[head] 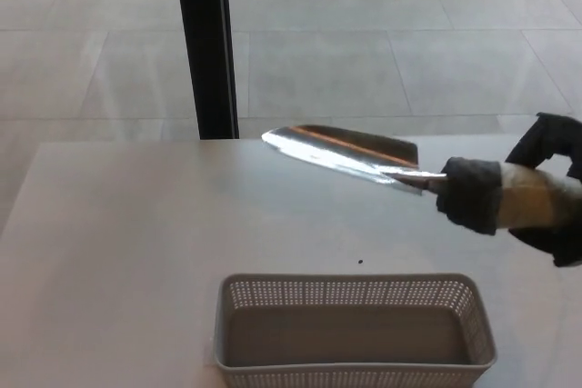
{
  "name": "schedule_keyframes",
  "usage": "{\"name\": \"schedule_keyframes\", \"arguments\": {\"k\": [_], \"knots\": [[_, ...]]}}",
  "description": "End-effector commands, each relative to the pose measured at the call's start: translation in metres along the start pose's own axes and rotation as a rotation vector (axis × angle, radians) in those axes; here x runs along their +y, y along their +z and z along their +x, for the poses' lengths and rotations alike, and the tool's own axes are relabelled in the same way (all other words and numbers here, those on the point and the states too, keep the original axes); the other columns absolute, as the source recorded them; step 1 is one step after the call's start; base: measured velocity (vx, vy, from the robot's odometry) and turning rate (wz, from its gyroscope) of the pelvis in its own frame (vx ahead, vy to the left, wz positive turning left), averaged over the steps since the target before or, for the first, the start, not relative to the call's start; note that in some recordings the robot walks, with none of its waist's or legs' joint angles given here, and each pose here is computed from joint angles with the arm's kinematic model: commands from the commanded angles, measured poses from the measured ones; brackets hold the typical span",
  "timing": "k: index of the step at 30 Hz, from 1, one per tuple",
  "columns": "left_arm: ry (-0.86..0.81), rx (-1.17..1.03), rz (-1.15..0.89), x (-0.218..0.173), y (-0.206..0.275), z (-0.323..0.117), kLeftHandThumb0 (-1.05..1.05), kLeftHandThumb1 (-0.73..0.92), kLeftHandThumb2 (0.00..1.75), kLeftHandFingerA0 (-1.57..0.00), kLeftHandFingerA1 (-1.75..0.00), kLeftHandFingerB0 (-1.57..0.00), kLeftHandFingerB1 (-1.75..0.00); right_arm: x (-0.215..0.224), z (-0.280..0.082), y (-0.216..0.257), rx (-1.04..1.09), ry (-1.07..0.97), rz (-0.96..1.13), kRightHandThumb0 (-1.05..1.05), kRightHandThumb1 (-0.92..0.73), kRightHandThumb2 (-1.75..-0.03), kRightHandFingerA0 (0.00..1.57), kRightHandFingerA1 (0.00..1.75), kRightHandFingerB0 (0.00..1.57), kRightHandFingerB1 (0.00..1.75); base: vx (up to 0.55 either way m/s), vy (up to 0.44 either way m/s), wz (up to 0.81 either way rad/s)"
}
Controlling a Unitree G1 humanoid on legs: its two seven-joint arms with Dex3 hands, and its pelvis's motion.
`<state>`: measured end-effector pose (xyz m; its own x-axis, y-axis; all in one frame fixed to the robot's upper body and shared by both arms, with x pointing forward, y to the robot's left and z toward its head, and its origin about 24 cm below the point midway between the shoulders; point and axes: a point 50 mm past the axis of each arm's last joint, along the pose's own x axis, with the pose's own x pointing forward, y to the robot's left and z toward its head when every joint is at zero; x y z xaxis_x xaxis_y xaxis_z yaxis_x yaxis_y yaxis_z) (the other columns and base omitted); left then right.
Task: A garden tool is kept on the righthand side and a container is kept on the lefthand side on a desk infront of the robot. the robot uses its right hand to pick up the garden tool and makes a scooping motion inside the container
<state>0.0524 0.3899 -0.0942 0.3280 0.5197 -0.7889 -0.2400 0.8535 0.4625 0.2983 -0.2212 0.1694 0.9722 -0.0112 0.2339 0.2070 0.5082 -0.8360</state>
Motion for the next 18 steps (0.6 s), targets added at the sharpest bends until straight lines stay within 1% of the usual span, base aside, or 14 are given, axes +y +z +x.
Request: {"name": "schedule_keyframes", "arguments": {"k": [1, 2, 3, 4, 7, 8, 9, 10, 11, 12, 13, 16, 17, 18], "knots": [[0.031, 0.024, 0.019, 0.014, -0.013, -0.005, -0.51, 0.63, 0.6, -0.62, -0.59, -0.56, -0.42, -0.059, 0.019, -0.036, 0.052, -0.138, 0.144, -0.16, -0.45, -1.1, 0.91, 1.75, 0.79, 1.5, 0.0, 0.0, 0.0], [0.03, 0.022, 0.033, 0.015, -0.014, -0.005, -0.54, 0.64, 0.6, -0.6, -0.58, -0.54, -0.41, -0.058, 0.02, -0.038, 0.063, -0.136, 0.118, -0.16, -0.45, -1.1, 0.9, 1.75, 0.79, 1.49, 0.0, 0.0, 0.0], [0.022, 0.017, 0.046, 0.015, -0.012, -0.005, -0.54, 0.64, 0.59, -0.58, -0.59, -0.55, -0.42, -0.059, 0.021, -0.044, 0.082, -0.137, 0.076, -0.2, -0.42, -1.1, 1.2, 1.36, 0.99, 1.22, 0.0, 0.0, 0.0], [0.022, 0.014, 0.033, 0.013, -0.011, -0.005, -0.52, 0.64, 0.59, -0.63, -0.63, -0.6, -0.43, -0.06, 0.023, -0.053, 0.122, -0.137, 0.035, -0.17, -0.42, -1.17, 0.91, 1.72, 0.84, 1.43, 0.0, 0.0, 0.0], [0.013, 0.005, 0.042, 0.012, -0.01, -0.005, -0.54, 0.64, 0.59, -0.6, -0.64, -0.58, -0.44, -0.061, 0.026, -0.064, 0.164, -0.113, 0.0, -0.14, -0.46, -1.17, 0.95, 1.73, 0.82, 1.4, 0.0, 0.0, 0.0], [0.008, 0.002, 0.066, 0.013, -0.01, -0.005, -0.55, 0.65, 0.6, -0.59, -0.64, -0.57, -0.43, -0.06, 0.028, -0.072, 0.231, -0.087, 0.013, -0.2, -0.48, -1.12, 0.9, 1.74, 0.84, 1.36, 0.0, 0.0, 0.0], [0.017, 0.02, 0.03, 0.013, -0.012, -0.005, -0.53, 0.63, 0.59, -0.62, -0.61, -0.56, -0.42, -0.058, 0.027, -0.084, 0.27, -0.051, -0.002, -0.19, -0.5, -1.08, 0.9, 1.75, 0.83, 1.39, 0.0, 0.0, 0.0], [0.023, 0.022, 0.036, 0.013, -0.012, -0.005, -0.52, 0.63, 0.59, -0.58, -0.6, -0.58, -0.42, -0.055, 0.026, -0.09, 0.269, -0.053, -0.029, -0.25, -0.48, -1.06, 1.19, 1.35, 0.96, 1.13, 0.0, 0.0, 0.0], [0.025, 0.021, 0.042, 0.013, -0.012, -0.005, -0.52, 0.65, 0.6, -0.59, -0.6, -0.56, -0.42, -0.052, 0.025, -0.096, 0.305, -0.049, -0.024, -0.21, -0.54, -0.98, 0.9, 1.75, 0.82, 1.36, 0.0, 0.0, 0.0], [0.022, 0.021, 0.04, 0.012, -0.011, -0.004, -0.52, 0.65, 0.59, -0.58, -0.57, -0.56, -0.41, -0.049, 0.024, -0.101, 0.35, -0.039, -0.003, -0.23, -0.57, -0.97, 0.88, 1.75, 0.78, 1.4, 0.0, 0.0, 0.0], [0.022, 0.017, 0.034, 0.011, -0.011, -0.004, -0.52, 0.64, 0.6, -0.6, -0.63, -0.58, -0.43, -0.048, 0.023, -0.105, 0.382, -0.029, 0.0, -0.24, -0.57, -0.98, 0.87, 1.75, 0.75, 1.45, 0.0, 0.0, 0.0], [0.015, 0.011, 0.021, 0.009, -0.009, -0.004, -0.52, 0.63, 0.58, -0.64, -0.63, -0.59, -0.43, -0.039, 0.02, -0.116, 0.431, -0.015, -0.02, -0.22, -0.59, -0.94, 0.85, 1.73, 0.76, 1.38, 0.0, 0.0, 0.0], [0.014, 0.012, 0.028, 0.009, -0.009, -0.003, -0.53, 0.63, 0.59, -0.6, -0.62, -0.57, -0.43, -0.03, 0.015, -0.126, 0.456, -0.008, -0.034, -0.2, -0.63, -0.81, 0.83, 1.73, 0.72, 1.43, 0.0, 0.0, 0.0], [0.013, 0.011, 0.028, 0.009, -0.009, -0.003, -0.54, 0.63, 0.59, -0.58, -0.63, -0.57, -0.44, -0.022, 0.011, -0.133, 0.474, -0.007, -0.035, -0.19, -0.65, -0.75, 0.84, 1.73, 0.72, 1.45, 0.0, 0.0, 0.0]]}}
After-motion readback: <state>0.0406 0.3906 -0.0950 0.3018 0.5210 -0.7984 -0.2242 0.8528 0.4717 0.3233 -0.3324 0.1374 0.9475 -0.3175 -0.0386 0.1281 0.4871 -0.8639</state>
